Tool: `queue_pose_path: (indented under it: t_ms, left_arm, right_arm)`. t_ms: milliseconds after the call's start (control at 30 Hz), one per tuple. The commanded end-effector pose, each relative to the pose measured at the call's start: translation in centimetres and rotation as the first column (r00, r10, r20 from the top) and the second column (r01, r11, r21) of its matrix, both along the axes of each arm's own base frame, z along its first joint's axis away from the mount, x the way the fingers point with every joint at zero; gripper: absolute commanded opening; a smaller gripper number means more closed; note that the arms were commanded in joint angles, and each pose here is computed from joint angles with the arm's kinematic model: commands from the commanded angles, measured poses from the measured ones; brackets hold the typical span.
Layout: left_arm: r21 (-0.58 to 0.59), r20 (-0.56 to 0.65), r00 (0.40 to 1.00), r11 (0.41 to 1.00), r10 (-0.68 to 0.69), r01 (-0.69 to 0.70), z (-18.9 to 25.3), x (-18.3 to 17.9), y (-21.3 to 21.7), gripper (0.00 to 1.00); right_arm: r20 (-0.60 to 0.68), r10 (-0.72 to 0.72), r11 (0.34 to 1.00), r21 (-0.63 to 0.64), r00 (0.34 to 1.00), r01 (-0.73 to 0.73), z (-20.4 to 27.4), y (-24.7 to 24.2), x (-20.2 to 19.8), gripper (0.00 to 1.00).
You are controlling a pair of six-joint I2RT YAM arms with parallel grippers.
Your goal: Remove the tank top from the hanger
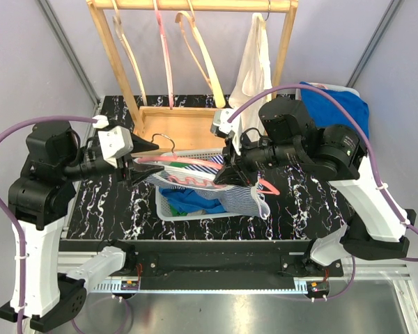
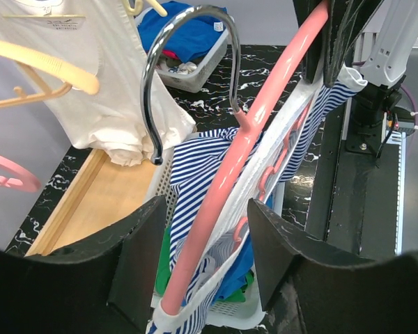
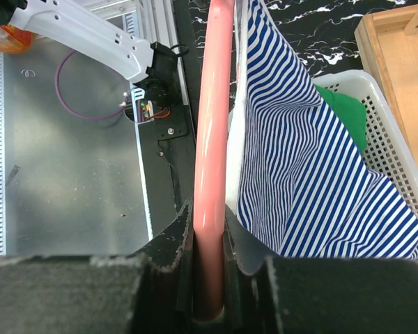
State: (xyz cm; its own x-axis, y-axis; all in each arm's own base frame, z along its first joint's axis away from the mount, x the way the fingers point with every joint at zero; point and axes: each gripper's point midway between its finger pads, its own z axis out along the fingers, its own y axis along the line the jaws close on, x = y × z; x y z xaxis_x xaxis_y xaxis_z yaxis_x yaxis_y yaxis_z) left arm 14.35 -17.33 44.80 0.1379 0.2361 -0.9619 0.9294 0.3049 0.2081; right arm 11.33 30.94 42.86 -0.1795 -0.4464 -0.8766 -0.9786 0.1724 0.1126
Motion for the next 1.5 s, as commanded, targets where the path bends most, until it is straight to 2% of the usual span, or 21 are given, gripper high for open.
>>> queue_pose_path:
  t_ms: [0,67,133,167,367,433,500,533,600,633,667,733,767,967,1100,1267,1467]
  left_arm:
    - [-0.001,0.047,0.999,1.000,-0.002,0.002,0.4,0.9,-0.1,0.56]
    - [-0.001,0.040,0.999,1.000,-0.014,0.014,0.3,1.0,-0.3,0.50]
    - [-0.006,0.029,0.999,0.999,-0.040,0.040,0.1,0.8,-0.6,0.37]
    - [-0.006,0.024,0.999,0.999,-0.048,0.048,0.0,0.8,-0.7,0.34]
    - [-0.007,0.020,0.999,0.999,-0.051,0.051,-0.1,0.8,-0.7,0.32]
    - [-0.006,0.023,0.999,0.999,-0.046,0.047,0.0,0.9,-0.7,0.27]
    - [-0.003,0.031,0.999,0.999,-0.034,0.034,0.1,0.9,-0.5,0.17]
    - [-0.001,0.028,0.999,1.000,-0.031,0.031,0.0,1.0,-0.5,0.13]
    - [0.006,0.042,0.999,1.000,-0.007,0.007,0.1,1.2,-0.2,0.03]
    - [0.009,0.046,0.999,1.000,0.005,-0.005,0.1,1.4,-0.1,0.00]
    - [0.010,0.048,0.999,1.000,0.019,-0.019,0.1,1.6,0.0,0.00]
    - [0.019,0.057,0.996,0.998,0.066,-0.067,0.0,2.5,0.4,0.00]
    - [0.024,0.064,0.993,0.994,0.102,-0.104,0.0,3.1,0.8,0.00]
    - [0.030,0.100,0.966,0.970,0.239,-0.243,0.3,5.8,2.1,0.00]
    - [0.022,0.140,0.936,0.944,0.322,-0.329,1.4,7.4,3.0,0.00]
    - [-0.005,0.209,0.875,0.896,0.436,-0.445,3.4,9.2,4.7,0.00]
    - [-0.014,0.257,0.861,0.892,0.439,-0.451,4.7,9.0,5.0,0.00]
  right_arm:
    - [0.066,0.063,0.990,0.125,0.996,-0.070,3.6,0.2,-1.3,0.06]
    - [0.075,0.056,0.989,0.131,0.996,-0.065,3.7,0.4,-1.1,0.06]
    - [0.098,0.050,0.986,0.156,0.994,-0.065,4.4,0.6,-0.8,0.06]
    - [0.106,0.049,0.983,0.168,0.993,-0.067,4.7,0.7,-0.8,0.06]
    - [0.187,-0.004,0.963,0.264,0.982,-0.047,7.8,1.3,0.4,0.05]
    - [0.196,-0.041,0.962,0.271,0.980,-0.014,8.0,1.3,1.1,0.07]
    - [0.205,-0.088,0.959,0.281,0.975,0.028,8.2,1.3,1.9,0.11]
    - [0.200,-0.167,0.959,0.259,0.965,0.112,7.1,1.2,3.5,0.13]
    - [0.216,-0.258,0.940,0.283,0.942,0.193,7.3,0.6,4.9,0.28]
    - [0.217,-0.346,0.924,0.249,0.913,0.291,5.6,0.3,6.8,0.34]
    - [0.229,-0.400,0.901,0.278,0.888,0.334,5.9,0.1,7.8,0.46]
    - [0.243,-0.517,0.847,0.285,0.821,0.449,5.0,-1.6,9.5,0.56]
    - [0.243,-0.556,0.816,0.342,0.795,0.466,6.3,-2.6,9.6,0.58]
    - [0.211,-0.682,0.703,0.456,0.701,0.546,7.6,-6.0,10.1,0.75]
    - [0.194,-0.724,0.663,0.460,0.662,0.590,7.2,-6.9,10.6,0.77]
    - [0.162,-0.720,0.666,0.438,0.675,0.604,5.9,-5.5,11.1,0.75]
    - [0.111,-0.704,0.677,0.402,0.701,0.617,4.1,-2.6,11.9,0.71]
